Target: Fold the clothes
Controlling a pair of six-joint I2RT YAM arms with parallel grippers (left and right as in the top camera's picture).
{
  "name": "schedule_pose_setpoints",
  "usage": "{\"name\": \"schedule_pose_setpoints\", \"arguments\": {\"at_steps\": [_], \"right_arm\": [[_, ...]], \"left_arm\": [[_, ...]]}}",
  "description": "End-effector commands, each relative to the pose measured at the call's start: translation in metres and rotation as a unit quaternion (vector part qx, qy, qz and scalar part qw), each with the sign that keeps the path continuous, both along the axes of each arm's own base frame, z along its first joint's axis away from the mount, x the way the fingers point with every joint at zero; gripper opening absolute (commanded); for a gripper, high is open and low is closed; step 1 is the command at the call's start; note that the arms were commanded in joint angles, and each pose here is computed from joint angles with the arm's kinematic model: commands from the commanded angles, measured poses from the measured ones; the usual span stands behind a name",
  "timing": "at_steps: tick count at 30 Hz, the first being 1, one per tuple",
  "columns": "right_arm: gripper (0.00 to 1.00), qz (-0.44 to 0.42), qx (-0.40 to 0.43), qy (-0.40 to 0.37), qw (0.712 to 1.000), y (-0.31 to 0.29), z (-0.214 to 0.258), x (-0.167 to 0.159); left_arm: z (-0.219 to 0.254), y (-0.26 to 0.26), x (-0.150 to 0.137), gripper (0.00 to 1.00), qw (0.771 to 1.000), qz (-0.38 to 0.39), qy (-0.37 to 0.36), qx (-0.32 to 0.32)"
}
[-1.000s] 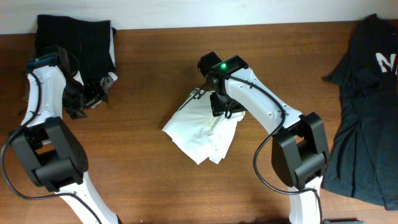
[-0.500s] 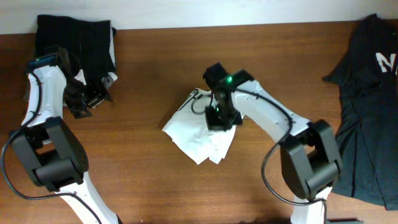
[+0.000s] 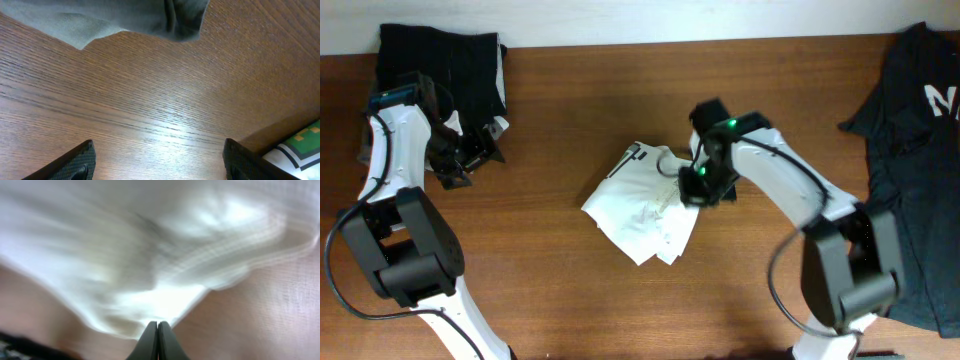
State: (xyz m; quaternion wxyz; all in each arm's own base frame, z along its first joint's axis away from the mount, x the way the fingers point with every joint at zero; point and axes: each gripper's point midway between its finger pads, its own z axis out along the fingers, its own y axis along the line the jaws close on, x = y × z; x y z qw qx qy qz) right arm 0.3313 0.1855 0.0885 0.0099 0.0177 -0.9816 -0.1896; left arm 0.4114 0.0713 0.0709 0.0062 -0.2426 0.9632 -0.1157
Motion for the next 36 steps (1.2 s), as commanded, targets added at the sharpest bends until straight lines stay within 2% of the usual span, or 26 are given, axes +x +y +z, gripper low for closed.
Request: {"name": "schedule_pose_setpoints", "arguments": {"at_steps": [1, 4, 8, 11, 17, 19, 20, 21, 22, 23, 25, 27, 30, 32, 36], "right_arm": [[0.04, 0.035, 0.08, -0.037, 0.995, 0.024, 0.025, 0.01], [0.04, 0.047, 0.12, -0.016, 0.992, 0.041, -0.008, 0.015], [0.04, 0.034, 0.097, 0.044, 0.994, 0.024, -0.056, 0.005], [0.04, 0.002, 0.04, 0.074, 0.996, -0.016, -0.084, -0.006], [0.04, -0.022, 0.01, 0.101, 0.995, -0.066, -0.093, -0.015], [0.04, -0.024, 0.012, 0.095, 0.995, -0.072, -0.079, -0.013], [0.04, -0.015, 0.015, 0.077, 0.997, -0.071, -0.061, -0.008], [0.08, -0.009, 0.018, 0.053, 0.998, -0.069, -0.04, -0.002], [0.2, -0.008, 0.021, 0.034, 0.999, -0.068, -0.024, 0.003], [0.59, -0.006, 0.027, -0.008, 1.0, -0.066, 0.01, 0.012], [0.99, -0.014, 0.035, -0.076, 0.996, -0.066, 0.068, 0.022], [0.99, -0.016, 0.029, -0.142, 0.989, -0.071, 0.12, 0.024], [0.99, -0.044, -0.005, -0.201, 0.979, -0.089, 0.171, 0.01], [0.99, -0.048, -0.014, -0.223, 0.974, -0.096, 0.188, -0.003], [0.99, -0.048, -0.011, -0.237, 0.97, -0.098, 0.202, -0.017]], "left_arm": [[0.01, -0.005, 0.002, 0.81, 1.0, -0.013, -0.017, -0.001], [0.01, -0.009, 0.003, 0.81, 1.0, -0.017, -0.017, -0.001], [0.01, -0.01, 0.0, 0.81, 1.0, -0.018, -0.012, -0.002], [0.01, -0.01, 0.0, 0.81, 1.0, -0.018, -0.012, -0.002], [0.01, -0.01, 0.0, 0.81, 1.0, -0.018, -0.012, -0.003], [0.011, -0.012, 0.002, 0.81, 1.0, -0.022, -0.018, -0.008], [0.014, -0.024, 0.009, 0.81, 0.997, -0.06, -0.044, -0.036], [0.022, -0.046, 0.018, 0.81, 0.986, -0.118, -0.088, -0.08], [0.026, -0.058, 0.022, 0.86, 0.979, -0.143, -0.107, -0.1], [0.03, -0.077, 0.028, 0.92, 0.968, -0.181, -0.13, -0.115], [0.031, -0.101, 0.029, 0.98, 0.957, -0.228, -0.139, -0.114], [0.031, -0.133, 0.028, 0.99, 0.941, -0.284, -0.146, -0.114], [0.028, -0.184, 0.024, 0.99, 0.919, -0.343, -0.151, -0.12], [0.023, -0.224, 0.012, 0.99, 0.893, -0.396, -0.151, -0.15], [-0.012, -0.272, -0.008, 0.99, 0.875, -0.435, -0.11, -0.181]]}}
